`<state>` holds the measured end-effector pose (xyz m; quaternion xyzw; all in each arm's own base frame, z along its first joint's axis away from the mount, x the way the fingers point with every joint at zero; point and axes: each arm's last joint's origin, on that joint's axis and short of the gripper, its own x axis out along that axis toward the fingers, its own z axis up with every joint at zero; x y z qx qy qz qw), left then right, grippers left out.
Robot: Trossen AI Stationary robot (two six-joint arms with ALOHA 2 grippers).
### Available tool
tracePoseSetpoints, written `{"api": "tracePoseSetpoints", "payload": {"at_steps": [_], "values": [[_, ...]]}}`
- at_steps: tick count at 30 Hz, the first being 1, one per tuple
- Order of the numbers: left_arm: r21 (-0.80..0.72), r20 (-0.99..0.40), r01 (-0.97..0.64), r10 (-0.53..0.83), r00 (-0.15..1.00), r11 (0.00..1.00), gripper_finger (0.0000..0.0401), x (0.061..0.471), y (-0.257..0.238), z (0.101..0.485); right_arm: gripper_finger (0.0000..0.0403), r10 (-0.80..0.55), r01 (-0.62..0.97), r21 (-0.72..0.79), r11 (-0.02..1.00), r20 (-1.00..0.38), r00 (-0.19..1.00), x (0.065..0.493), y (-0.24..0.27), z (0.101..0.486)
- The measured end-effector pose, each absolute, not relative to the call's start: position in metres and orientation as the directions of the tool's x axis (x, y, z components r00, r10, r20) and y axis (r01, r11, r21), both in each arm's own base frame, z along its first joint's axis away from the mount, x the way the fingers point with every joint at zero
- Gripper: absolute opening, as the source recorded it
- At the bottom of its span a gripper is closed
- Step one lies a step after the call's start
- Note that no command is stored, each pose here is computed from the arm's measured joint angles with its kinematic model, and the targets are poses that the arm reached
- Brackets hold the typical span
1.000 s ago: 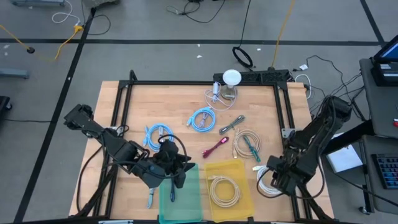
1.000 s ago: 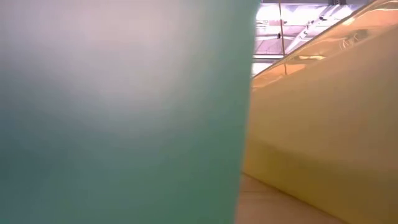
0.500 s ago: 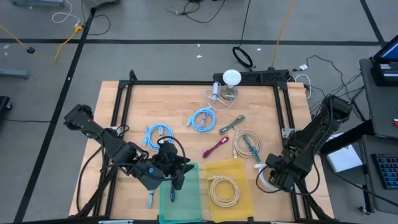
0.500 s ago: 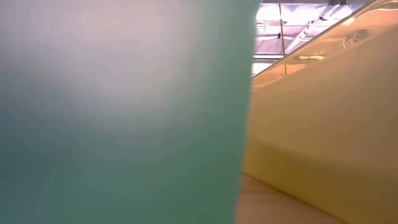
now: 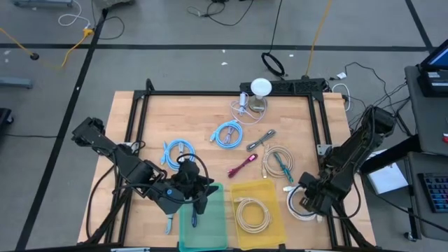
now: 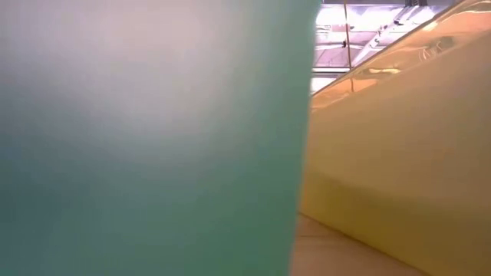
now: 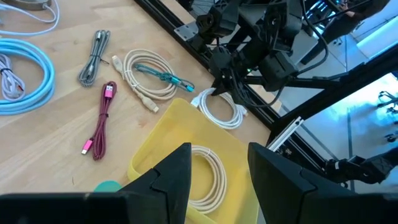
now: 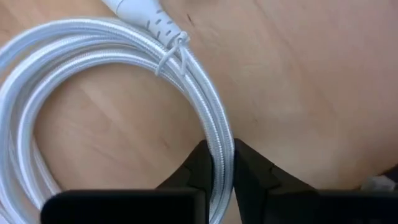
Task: Pick & Place USB Port
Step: Put the white hdmi cable into the yellow bin
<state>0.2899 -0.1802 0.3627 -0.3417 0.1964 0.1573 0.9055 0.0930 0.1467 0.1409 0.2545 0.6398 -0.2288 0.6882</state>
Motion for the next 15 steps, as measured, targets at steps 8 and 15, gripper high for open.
{"api": "tracePoseSetpoints", "payload": {"at_steps": [8, 15], "values": [[-0.558, -0.458, -0.417, 0.153, 0.876, 0.718, 0.0161, 0.29, -0.18, 0.363, 0.0029, -0.061, 0.728, 0.074, 0.682, -0.986, 0.156, 0.111, 0.156, 0.212], [-0.557, -0.457, -0.418, 0.156, 0.876, 0.718, 0.0161, 0.29, -0.18, 0.363, 0.0029, 0.038, 0.716, 0.341, 0.61, -0.914, 0.403, 0.139, 0.175, 0.284]]}}
